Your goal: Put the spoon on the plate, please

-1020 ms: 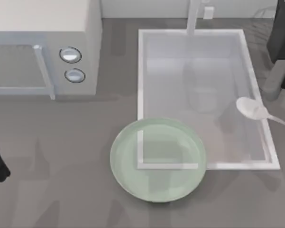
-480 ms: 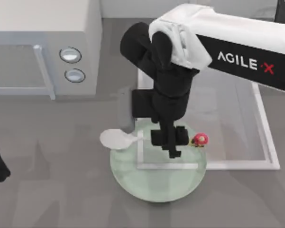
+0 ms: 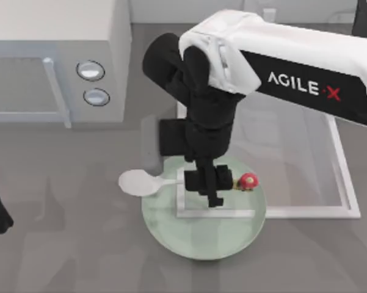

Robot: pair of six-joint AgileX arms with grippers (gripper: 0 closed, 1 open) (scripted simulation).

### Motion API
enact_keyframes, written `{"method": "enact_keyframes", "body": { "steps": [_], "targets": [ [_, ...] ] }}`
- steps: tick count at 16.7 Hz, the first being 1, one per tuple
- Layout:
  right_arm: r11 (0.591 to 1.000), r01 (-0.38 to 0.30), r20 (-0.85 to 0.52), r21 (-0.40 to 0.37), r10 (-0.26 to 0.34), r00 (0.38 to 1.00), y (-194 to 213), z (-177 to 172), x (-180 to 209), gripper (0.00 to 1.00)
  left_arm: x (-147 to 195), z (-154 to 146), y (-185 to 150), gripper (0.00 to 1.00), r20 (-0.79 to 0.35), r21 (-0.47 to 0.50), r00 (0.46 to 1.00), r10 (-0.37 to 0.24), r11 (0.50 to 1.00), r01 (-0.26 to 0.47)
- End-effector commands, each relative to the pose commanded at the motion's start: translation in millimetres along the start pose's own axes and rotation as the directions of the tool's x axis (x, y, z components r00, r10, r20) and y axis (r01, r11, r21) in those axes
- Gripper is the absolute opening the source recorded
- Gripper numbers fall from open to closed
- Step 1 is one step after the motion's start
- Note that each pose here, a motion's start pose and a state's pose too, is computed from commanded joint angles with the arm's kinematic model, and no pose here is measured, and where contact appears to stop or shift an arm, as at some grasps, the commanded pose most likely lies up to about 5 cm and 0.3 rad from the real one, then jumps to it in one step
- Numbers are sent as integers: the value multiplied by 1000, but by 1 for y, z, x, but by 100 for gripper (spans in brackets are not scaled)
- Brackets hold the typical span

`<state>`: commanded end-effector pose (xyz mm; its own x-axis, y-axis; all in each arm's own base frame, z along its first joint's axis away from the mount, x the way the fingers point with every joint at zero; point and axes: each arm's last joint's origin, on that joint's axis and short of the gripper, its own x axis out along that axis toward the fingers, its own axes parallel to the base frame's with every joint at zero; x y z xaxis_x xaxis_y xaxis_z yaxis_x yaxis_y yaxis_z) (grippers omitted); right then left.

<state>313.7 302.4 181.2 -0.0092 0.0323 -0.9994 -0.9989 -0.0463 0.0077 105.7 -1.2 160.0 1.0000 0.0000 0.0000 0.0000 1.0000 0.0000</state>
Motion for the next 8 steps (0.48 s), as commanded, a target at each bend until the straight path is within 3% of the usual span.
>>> {"method": "enact_keyframes", "body": {
  "steps": [8],
  "targets": [
    [995, 101, 152, 8, -101, 983, -19, 5, -15, 0, 0, 0, 0, 100, 0, 0, 1000, 0, 1000, 0]
  ]
}}
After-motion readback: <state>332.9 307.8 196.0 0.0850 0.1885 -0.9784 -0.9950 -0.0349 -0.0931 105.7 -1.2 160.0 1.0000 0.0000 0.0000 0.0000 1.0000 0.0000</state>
